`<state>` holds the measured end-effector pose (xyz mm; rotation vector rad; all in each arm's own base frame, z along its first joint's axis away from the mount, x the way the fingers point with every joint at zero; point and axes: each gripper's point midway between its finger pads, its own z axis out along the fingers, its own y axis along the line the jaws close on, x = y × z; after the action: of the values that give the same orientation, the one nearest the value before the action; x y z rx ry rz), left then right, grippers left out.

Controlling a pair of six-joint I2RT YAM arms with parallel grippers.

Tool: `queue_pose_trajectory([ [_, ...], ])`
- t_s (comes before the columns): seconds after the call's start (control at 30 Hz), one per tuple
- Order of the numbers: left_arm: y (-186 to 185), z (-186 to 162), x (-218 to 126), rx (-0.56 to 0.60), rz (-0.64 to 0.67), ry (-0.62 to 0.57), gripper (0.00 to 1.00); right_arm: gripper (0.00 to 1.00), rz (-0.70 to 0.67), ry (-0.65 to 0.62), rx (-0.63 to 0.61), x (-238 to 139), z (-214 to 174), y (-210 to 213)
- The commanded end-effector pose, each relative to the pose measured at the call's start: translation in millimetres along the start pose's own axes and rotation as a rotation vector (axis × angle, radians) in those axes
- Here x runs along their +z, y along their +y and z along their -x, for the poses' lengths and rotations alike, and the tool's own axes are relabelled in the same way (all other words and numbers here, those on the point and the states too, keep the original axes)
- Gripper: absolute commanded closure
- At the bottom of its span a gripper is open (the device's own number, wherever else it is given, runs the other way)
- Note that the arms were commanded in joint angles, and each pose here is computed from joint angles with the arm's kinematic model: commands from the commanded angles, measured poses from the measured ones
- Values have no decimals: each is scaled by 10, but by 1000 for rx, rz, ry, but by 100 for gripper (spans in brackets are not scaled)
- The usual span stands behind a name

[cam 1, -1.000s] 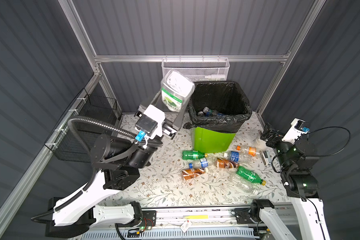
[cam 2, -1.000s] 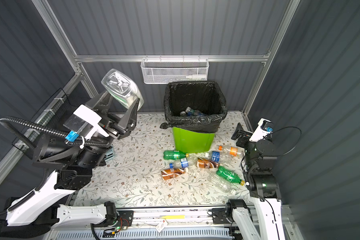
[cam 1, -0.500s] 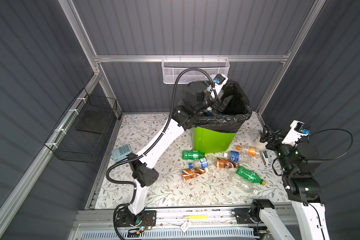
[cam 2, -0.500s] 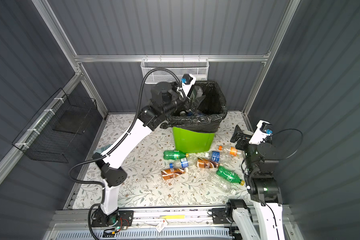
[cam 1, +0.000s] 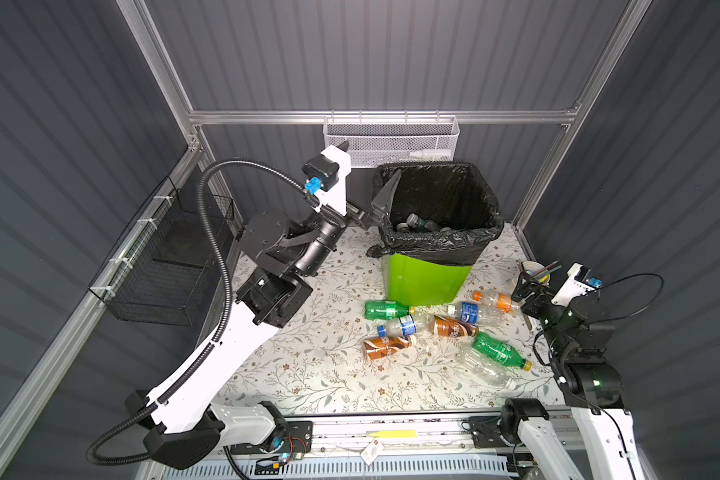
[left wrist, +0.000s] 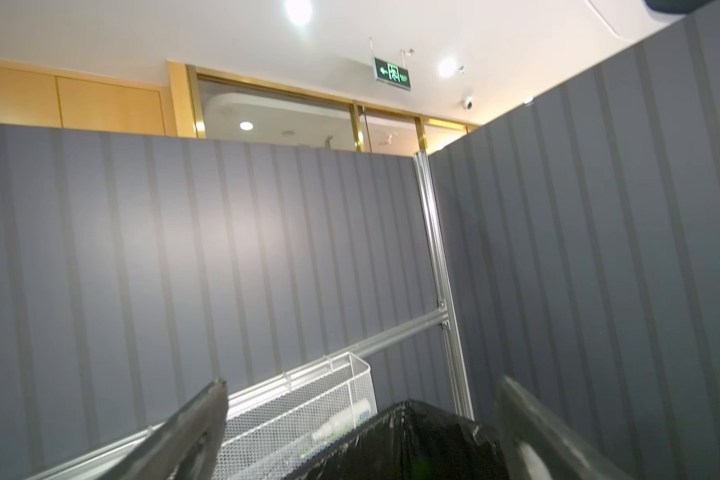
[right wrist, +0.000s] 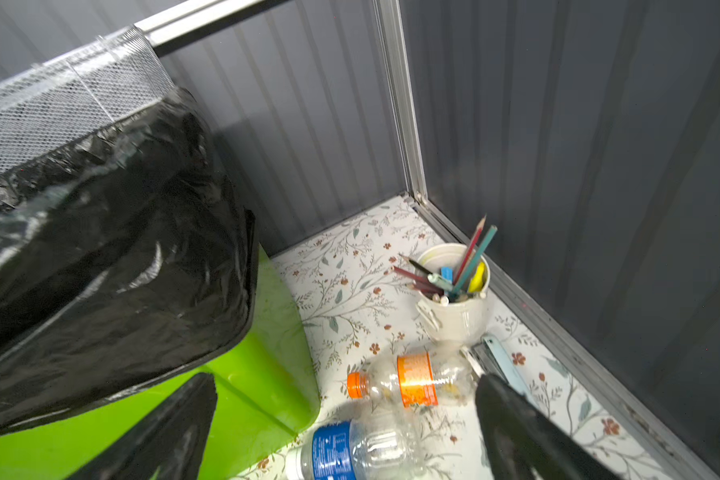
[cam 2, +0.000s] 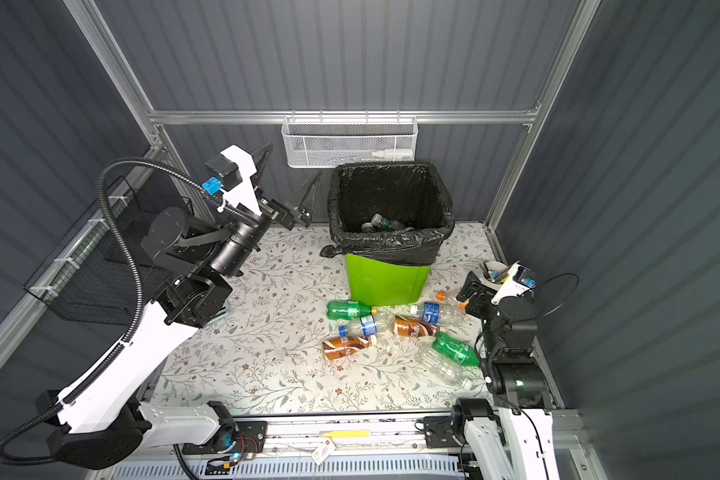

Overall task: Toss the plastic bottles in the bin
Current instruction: 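Lower the left gripper onto the clear white-cap bottle near the robot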

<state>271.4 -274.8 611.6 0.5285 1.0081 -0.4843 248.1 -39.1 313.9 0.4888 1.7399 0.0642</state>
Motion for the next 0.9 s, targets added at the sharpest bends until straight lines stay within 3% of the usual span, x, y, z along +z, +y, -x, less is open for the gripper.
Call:
queue_pose_trajectory([
  [0.0,-361,-1043,27,40,-133,289,0,1,-42,-8,35,-27,-12,-92],
  [0.1,-735,-1412,-69,46,-245,410,0,1,-81,-8,-3,-21,-14,-165],
  [0.23,-1570,-2016,-234,185,-429,576,0,1,-122,-15,-43,2,46,-250],
  [0.33,-2154,-2394,-375,204,-578,659,0,1,-154,-22,-61,16,125,-331],
  [0.57,-3277,-3102,-858,304,-900,760,0,1,-172,-41,-42,26,314,-475],
  [0.73,-3782,-3555,-1137,349,-1037,799,1,1,-156,-38,-15,37,331,-496],
  [0.87,-4085,-3683,-1219,344,-1091,753,1,1,-134,-28,-15,56,321,-464],
])
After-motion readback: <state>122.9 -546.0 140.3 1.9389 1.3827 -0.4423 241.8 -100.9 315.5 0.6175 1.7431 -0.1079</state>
